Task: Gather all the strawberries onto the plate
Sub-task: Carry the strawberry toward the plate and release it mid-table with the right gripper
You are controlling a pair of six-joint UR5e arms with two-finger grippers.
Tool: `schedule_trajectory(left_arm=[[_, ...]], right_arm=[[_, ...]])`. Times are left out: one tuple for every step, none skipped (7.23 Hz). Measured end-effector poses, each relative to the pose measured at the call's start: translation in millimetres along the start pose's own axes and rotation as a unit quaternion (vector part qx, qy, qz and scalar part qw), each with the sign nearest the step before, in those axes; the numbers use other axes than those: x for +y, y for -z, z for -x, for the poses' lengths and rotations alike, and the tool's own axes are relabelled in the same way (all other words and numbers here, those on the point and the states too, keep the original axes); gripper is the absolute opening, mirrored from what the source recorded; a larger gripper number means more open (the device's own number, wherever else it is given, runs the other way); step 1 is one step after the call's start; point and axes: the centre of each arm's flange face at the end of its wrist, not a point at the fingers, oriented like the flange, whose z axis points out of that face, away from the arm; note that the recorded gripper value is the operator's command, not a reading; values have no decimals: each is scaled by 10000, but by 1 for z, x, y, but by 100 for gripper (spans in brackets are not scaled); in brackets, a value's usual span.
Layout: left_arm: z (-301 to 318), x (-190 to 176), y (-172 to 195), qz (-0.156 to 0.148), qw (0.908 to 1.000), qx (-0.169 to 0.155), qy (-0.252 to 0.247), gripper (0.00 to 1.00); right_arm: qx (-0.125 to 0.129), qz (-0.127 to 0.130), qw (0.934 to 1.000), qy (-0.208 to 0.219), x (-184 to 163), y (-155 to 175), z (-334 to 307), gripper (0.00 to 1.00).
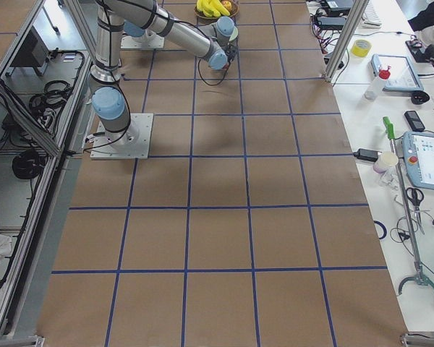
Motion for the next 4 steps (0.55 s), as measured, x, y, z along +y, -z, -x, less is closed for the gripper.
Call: schedule_trajectory(left_arm=[[0, 0, 0, -4, 10000, -2, -9, 100], [0, 0, 0, -5, 10000, -2, -13, 100], [0, 0, 1, -7, 10000, -3, -15, 100], [1, 0, 2, -22, 10000, 8, -8, 100]], right_arm=[[2, -9, 10000, 7, 0, 1, 1, 83], [22, -63, 10000, 25, 0, 5, 2, 86], [112, -228, 9997, 59, 2, 19, 3, 88], [285, -428, 9986, 101, 8, 42, 1, 99]])
